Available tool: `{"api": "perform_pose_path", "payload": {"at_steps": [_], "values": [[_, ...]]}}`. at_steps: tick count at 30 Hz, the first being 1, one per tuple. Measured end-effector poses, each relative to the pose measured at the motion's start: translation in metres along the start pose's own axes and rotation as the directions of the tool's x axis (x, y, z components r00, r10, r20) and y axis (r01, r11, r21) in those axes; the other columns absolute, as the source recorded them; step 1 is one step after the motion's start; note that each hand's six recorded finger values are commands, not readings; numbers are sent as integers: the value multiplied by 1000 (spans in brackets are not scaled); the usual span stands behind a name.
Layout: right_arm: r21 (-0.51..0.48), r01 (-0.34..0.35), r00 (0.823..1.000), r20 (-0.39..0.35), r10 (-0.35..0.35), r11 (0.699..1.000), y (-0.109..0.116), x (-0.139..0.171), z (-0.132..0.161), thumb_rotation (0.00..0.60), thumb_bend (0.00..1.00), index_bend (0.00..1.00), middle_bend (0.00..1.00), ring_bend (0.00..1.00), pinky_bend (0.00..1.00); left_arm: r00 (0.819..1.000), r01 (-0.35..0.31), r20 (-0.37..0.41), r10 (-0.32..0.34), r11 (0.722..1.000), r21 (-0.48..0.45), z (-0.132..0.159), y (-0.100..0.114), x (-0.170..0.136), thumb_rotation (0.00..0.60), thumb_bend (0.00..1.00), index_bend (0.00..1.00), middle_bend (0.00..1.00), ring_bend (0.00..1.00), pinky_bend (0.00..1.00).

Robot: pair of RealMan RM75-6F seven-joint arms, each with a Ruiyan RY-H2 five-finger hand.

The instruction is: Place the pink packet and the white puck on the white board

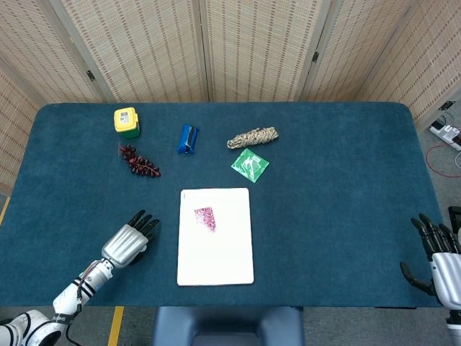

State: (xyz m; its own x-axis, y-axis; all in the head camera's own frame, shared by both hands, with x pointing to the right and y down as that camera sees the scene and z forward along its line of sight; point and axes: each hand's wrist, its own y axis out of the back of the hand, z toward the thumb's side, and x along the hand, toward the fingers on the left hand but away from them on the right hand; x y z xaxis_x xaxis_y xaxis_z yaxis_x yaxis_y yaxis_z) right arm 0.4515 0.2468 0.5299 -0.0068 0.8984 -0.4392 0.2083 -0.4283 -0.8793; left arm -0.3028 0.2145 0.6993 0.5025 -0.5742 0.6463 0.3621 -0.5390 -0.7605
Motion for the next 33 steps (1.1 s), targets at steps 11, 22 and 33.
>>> {"api": "perform_pose_path", "payload": {"at_steps": [11, 22, 33], "values": [[-1, -5, 1000, 2, 5, 1000, -1, 0, 0, 600, 365, 33, 64, 96, 42, 999, 15, -33, -15, 1000, -3, -10, -7, -4, 600, 353, 462, 157, 113, 0], [0, 0, 1000, 2, 0, 1000, 0, 1, 0, 600, 365, 33, 64, 97, 42, 999, 18, -27, -19, 1000, -4, -7, -11, -2, 600, 353, 461, 158, 114, 0], [0, -2, 1000, 3, 2, 1000, 0, 1, 0, 600, 365, 33, 64, 97, 42, 999, 20, -36, -20, 1000, -4, -10, -11, 0, 600, 355, 496, 165, 117, 0]]}}
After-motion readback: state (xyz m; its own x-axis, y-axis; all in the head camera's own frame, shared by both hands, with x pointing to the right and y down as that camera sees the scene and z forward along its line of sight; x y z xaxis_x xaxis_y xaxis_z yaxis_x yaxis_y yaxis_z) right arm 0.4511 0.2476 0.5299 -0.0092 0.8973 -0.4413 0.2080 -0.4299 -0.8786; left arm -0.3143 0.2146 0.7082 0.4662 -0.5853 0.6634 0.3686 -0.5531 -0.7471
